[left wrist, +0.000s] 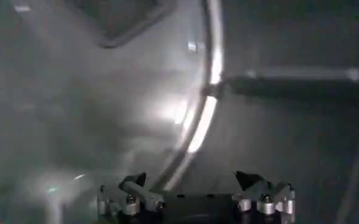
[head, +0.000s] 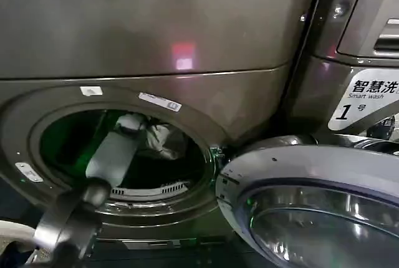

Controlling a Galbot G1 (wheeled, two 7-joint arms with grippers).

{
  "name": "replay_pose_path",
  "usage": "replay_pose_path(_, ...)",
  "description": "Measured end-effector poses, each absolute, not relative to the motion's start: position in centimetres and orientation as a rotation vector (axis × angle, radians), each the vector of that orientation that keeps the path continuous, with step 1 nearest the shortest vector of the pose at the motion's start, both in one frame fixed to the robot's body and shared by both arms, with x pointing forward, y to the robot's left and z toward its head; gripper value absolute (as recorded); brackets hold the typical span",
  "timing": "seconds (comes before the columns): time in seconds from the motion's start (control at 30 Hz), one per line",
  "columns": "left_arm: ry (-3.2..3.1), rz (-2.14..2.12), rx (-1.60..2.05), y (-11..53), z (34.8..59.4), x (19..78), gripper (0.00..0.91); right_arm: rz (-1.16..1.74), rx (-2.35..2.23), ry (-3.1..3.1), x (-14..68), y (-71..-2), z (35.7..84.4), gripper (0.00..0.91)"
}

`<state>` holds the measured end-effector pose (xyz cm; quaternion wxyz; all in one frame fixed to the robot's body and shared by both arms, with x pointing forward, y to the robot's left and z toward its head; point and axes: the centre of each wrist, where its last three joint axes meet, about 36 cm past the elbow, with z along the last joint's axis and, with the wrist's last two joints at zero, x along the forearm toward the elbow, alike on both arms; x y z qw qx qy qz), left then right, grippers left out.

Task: Grasp the clothes from the dryer.

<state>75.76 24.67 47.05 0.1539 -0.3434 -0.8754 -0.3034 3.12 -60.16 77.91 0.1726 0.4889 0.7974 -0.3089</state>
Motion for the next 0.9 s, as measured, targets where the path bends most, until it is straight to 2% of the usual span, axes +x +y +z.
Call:
replay_pose_path(0.43, -1.916, -1.436, -1.039, 25.1, 49.9, 77.6, 0.907, -0.874, 1.385, 2.269, 3.2, -60.0, 77.4, 0.907)
replay_pose_path(0.9, -1.591, -1.651, -0.983, 23.0, 48.0, 77.4, 0.907, -0.869, 1.392, 2.268, 2.9, -60.1, 77.2, 0.907)
